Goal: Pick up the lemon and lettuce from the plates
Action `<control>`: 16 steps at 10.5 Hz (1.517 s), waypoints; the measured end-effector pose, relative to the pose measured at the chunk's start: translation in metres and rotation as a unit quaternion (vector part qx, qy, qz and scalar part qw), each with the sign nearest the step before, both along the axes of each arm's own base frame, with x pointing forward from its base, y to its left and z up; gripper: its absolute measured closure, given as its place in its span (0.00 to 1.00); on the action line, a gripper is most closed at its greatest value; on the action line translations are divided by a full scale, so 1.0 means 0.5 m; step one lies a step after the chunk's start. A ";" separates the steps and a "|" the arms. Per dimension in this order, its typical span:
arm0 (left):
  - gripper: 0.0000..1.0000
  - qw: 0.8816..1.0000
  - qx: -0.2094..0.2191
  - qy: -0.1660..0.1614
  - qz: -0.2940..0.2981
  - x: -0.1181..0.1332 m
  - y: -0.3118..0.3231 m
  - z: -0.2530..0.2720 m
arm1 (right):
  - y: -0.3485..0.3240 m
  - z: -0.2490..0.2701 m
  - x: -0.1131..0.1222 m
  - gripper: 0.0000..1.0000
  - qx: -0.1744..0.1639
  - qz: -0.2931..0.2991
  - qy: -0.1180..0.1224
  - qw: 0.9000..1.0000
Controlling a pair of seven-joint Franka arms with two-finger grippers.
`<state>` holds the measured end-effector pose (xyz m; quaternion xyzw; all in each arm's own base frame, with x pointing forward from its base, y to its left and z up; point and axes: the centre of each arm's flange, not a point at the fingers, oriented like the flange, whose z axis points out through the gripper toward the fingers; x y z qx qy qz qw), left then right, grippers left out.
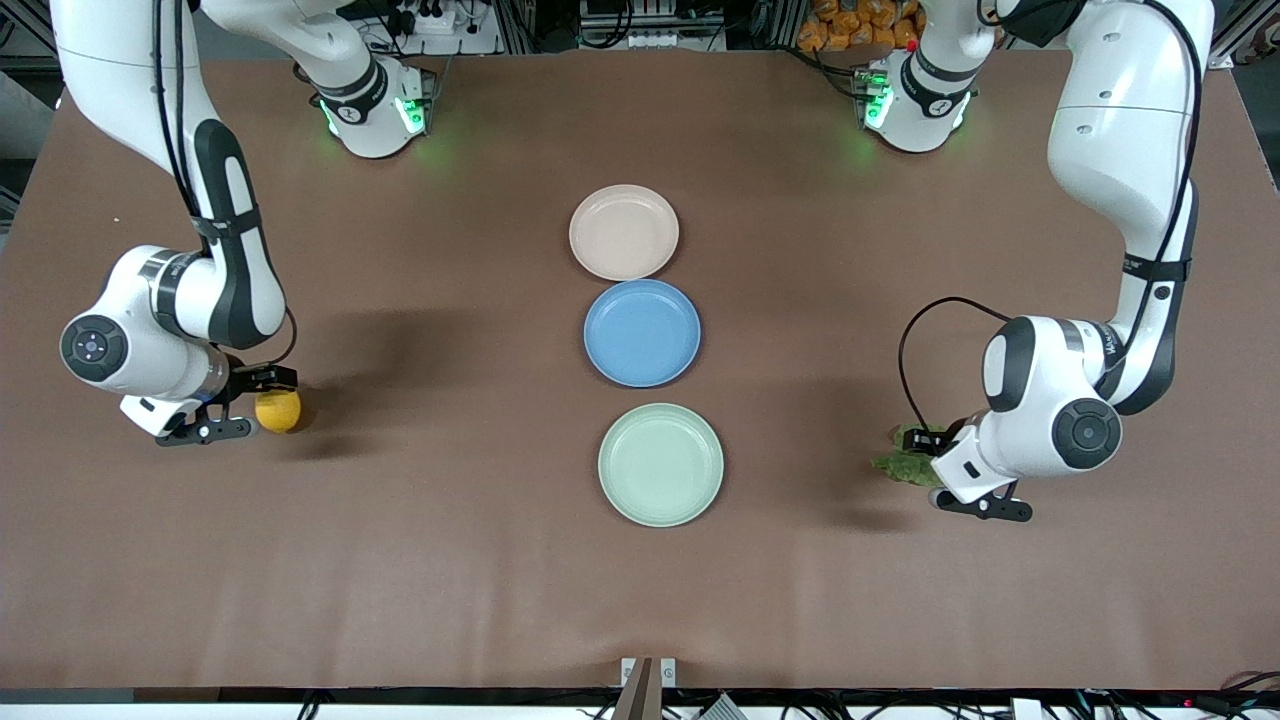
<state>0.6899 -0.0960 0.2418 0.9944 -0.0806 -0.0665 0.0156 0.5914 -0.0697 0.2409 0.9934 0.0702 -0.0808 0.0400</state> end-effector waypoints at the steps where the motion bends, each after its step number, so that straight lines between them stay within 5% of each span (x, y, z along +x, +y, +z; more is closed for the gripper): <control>1: 0.11 1.000 -0.001 -0.009 0.001 0.007 0.000 0.017 | 0.000 0.002 0.002 0.00 0.000 0.000 -0.002 1.000; 2: 0.00 1.000 -0.002 -0.022 0.001 0.015 0.000 0.049 | 0.002 0.009 0.008 0.00 0.000 0.001 -0.005 1.000; 7: 0.00 0.996 0.002 -0.088 0.006 0.015 0.027 0.287 | 0.006 0.103 0.049 0.00 0.016 0.004 -0.017 1.000; 13: 0.00 0.987 0.009 -0.154 0.046 -0.048 0.129 0.573 | 0.007 0.346 -0.003 0.00 0.110 0.009 -0.033 0.993; 16: 0.00 0.988 0.011 -0.146 0.055 -0.098 0.153 0.656 | 0.057 0.431 -0.027 0.00 0.102 -0.002 -0.026 0.994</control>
